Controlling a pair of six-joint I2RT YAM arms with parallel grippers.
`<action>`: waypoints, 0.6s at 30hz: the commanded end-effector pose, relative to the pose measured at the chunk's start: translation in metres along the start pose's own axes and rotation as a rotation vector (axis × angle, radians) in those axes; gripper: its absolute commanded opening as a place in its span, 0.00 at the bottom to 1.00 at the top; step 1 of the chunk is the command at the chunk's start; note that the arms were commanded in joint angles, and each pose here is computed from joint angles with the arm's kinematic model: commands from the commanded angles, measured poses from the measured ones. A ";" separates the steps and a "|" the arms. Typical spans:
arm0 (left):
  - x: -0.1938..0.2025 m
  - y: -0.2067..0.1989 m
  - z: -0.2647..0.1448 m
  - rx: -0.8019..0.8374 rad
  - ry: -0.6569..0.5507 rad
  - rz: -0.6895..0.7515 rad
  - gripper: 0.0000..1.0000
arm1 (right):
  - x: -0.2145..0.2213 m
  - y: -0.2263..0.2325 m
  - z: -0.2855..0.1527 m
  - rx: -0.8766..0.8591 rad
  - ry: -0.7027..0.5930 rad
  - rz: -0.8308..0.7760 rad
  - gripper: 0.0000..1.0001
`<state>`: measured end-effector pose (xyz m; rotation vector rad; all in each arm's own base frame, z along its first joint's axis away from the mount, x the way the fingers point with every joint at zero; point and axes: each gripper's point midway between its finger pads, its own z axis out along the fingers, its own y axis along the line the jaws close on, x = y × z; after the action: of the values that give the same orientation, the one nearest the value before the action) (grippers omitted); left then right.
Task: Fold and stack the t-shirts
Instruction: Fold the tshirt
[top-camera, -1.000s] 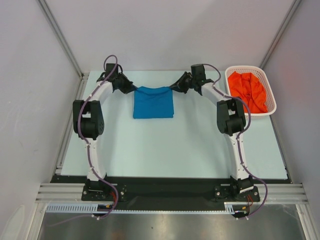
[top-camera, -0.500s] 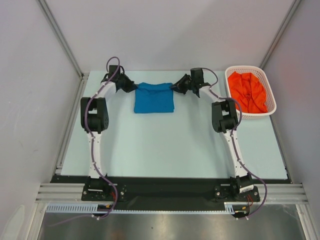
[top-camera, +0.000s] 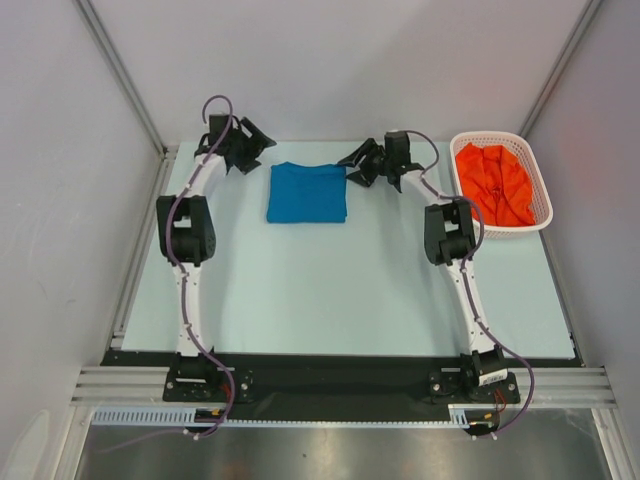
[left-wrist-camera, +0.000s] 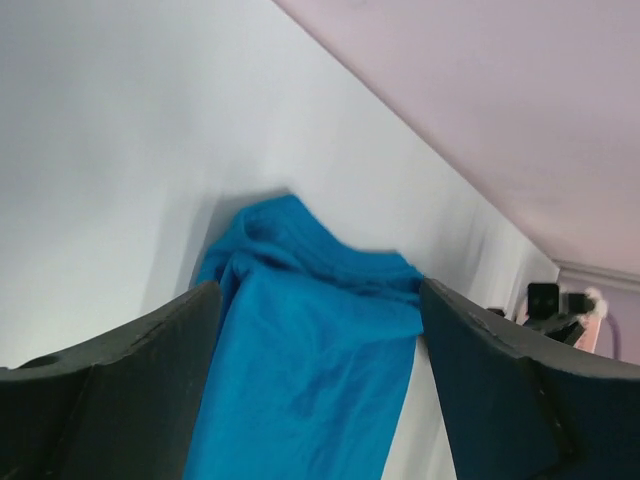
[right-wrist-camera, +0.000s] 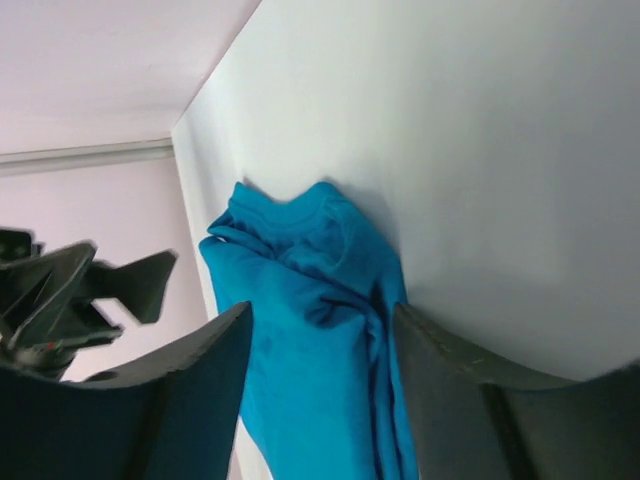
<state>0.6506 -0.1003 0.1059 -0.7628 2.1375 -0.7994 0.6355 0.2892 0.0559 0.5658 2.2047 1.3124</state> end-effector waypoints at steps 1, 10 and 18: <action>-0.029 -0.057 -0.068 0.071 -0.092 0.137 0.85 | -0.045 0.069 -0.051 -0.046 -0.097 -0.158 0.66; 0.080 0.009 -0.114 -0.030 0.160 0.335 0.78 | 0.017 0.040 -0.106 0.126 0.057 -0.336 0.72; 0.114 0.042 -0.125 -0.055 0.270 0.383 0.80 | 0.085 0.009 -0.114 0.181 0.197 -0.412 0.72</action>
<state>0.4795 -0.1162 0.0821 -0.3758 2.4802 -0.6443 0.5227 0.2555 0.0995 0.1576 2.4080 1.0184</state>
